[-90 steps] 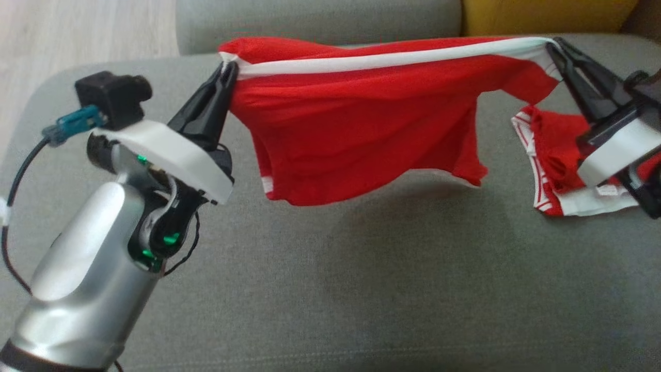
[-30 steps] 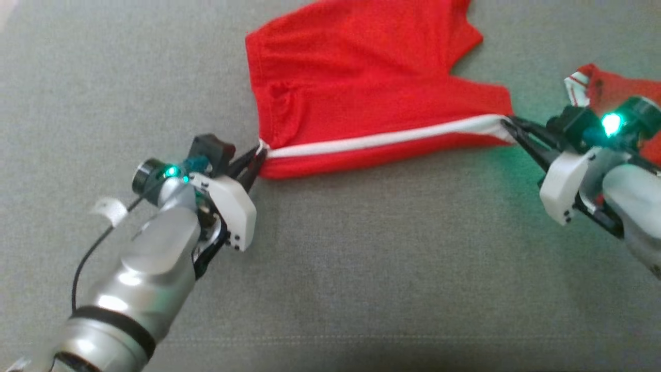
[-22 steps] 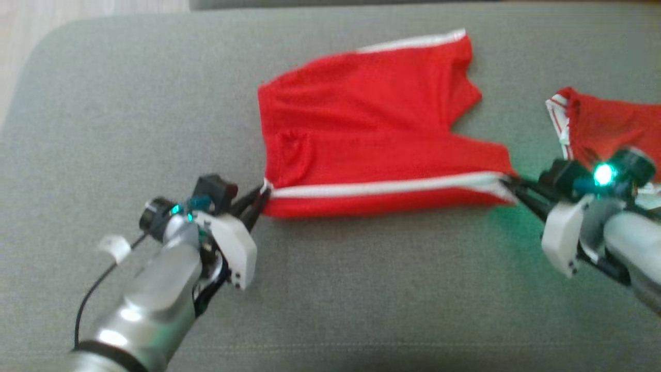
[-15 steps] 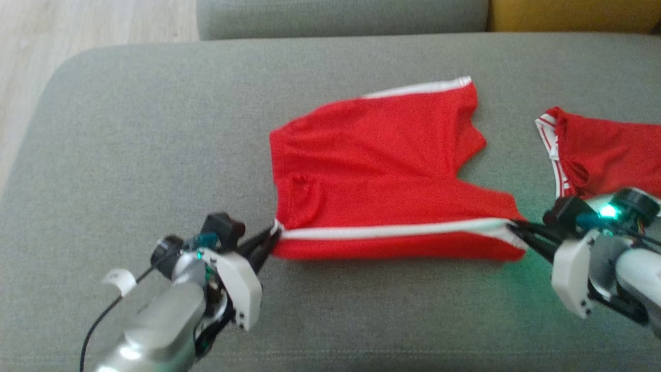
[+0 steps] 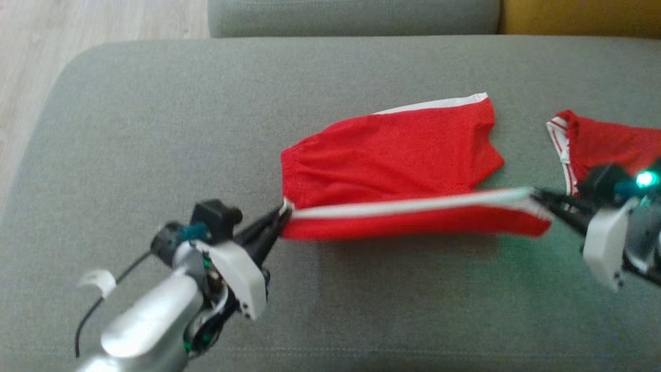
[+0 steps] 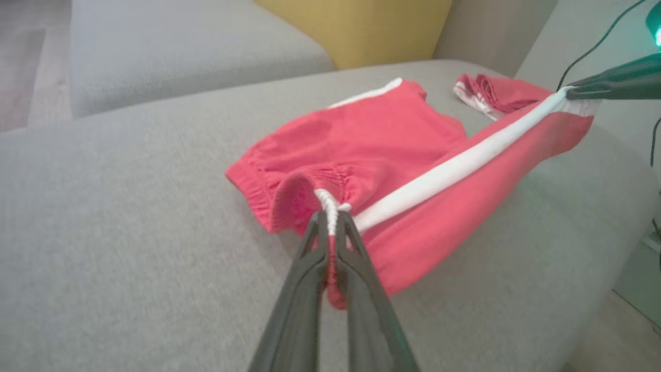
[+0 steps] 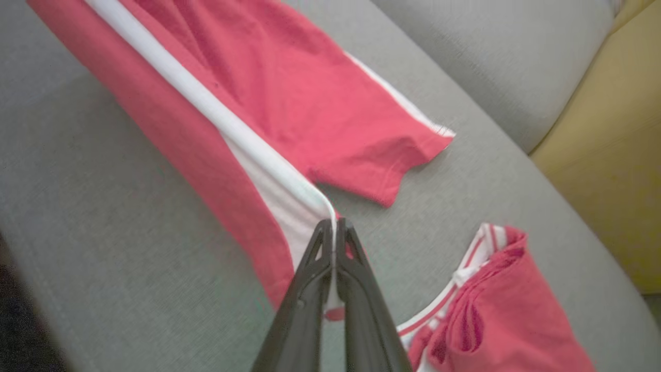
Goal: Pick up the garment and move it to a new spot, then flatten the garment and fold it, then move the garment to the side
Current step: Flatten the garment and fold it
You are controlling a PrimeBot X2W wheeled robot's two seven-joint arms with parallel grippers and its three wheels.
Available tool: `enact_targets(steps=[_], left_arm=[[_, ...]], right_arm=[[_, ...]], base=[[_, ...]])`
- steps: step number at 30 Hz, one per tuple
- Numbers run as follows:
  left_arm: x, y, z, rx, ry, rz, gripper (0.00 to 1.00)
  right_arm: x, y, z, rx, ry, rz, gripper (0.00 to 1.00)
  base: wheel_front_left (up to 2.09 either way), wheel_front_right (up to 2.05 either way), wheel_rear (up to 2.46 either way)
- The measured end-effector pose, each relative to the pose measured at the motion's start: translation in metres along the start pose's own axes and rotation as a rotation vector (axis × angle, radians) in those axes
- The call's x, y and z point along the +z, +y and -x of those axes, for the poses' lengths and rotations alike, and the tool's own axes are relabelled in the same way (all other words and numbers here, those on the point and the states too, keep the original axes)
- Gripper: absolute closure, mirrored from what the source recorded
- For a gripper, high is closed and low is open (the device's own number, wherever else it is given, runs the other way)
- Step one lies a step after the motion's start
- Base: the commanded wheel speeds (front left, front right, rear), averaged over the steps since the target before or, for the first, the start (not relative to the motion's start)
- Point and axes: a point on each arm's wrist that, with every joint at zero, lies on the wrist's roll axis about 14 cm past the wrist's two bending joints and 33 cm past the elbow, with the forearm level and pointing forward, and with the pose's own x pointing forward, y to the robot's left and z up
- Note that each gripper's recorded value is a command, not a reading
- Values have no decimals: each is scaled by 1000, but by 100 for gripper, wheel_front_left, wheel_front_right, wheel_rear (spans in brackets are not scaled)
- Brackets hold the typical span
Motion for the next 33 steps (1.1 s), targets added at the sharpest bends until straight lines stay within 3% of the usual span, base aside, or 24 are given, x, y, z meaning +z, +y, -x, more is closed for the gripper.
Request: enact_targets(steps=[11,28,30,31,32,33], left_arm=[[54,32,-38,48,-120,-11,100],[4,74,-106,102,32,34,100],[2,77,-109,106,30,31,60],[2,79,-111,111,29,31,53],[2,80,-112,116,27,31,36],[2,82,-114,122,23,31,0]], right_arm=[[38,-66,-34,-84,-44,123,100],[19,-94,-116,-41,39,135,100],[19,-93,-122,-33,39,135,100],[20,-94,-125,-32,36,136,76],[21,-96,-127,-36,34,137,32],[23,-100,-129,-46,29,137,0]], base=[[0,0,0],[0,0,0],[0,0,0],[0,0,0],[0,0,0],[0,0,0]])
